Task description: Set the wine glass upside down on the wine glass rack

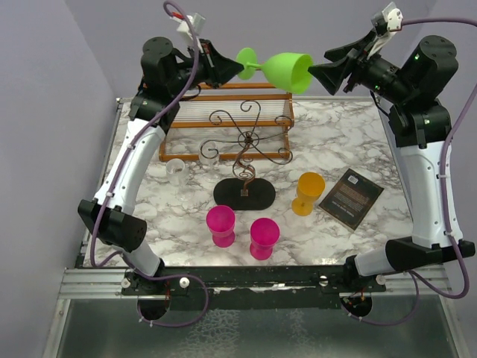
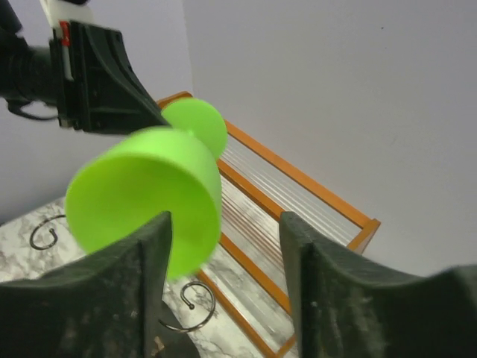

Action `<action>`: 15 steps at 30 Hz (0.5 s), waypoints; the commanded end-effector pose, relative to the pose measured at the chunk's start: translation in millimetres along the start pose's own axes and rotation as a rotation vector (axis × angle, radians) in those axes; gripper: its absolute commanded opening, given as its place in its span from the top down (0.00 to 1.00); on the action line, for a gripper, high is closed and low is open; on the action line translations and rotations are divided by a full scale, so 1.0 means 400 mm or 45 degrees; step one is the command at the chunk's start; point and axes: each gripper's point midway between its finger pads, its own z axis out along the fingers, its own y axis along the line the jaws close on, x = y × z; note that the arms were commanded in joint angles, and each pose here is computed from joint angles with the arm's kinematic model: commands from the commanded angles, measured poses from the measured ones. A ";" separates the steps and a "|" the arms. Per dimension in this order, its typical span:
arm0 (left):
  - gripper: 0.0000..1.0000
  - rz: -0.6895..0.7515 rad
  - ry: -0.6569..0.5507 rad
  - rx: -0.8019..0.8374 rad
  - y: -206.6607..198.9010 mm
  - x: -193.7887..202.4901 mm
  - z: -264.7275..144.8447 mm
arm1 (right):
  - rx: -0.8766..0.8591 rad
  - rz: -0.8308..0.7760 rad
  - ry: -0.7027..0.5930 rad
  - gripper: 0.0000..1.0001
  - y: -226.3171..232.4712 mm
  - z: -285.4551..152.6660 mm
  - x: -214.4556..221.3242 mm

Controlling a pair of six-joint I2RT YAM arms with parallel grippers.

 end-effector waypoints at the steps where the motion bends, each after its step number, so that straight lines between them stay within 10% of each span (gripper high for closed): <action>1: 1.00 0.186 -0.204 -0.103 0.017 -0.171 -0.146 | 0.087 -0.068 0.022 0.34 -0.007 -0.033 -0.010; 15: 1.00 1.156 -0.200 -1.018 0.086 -0.395 -0.557 | 0.111 -0.166 0.198 0.17 -0.018 -0.065 0.084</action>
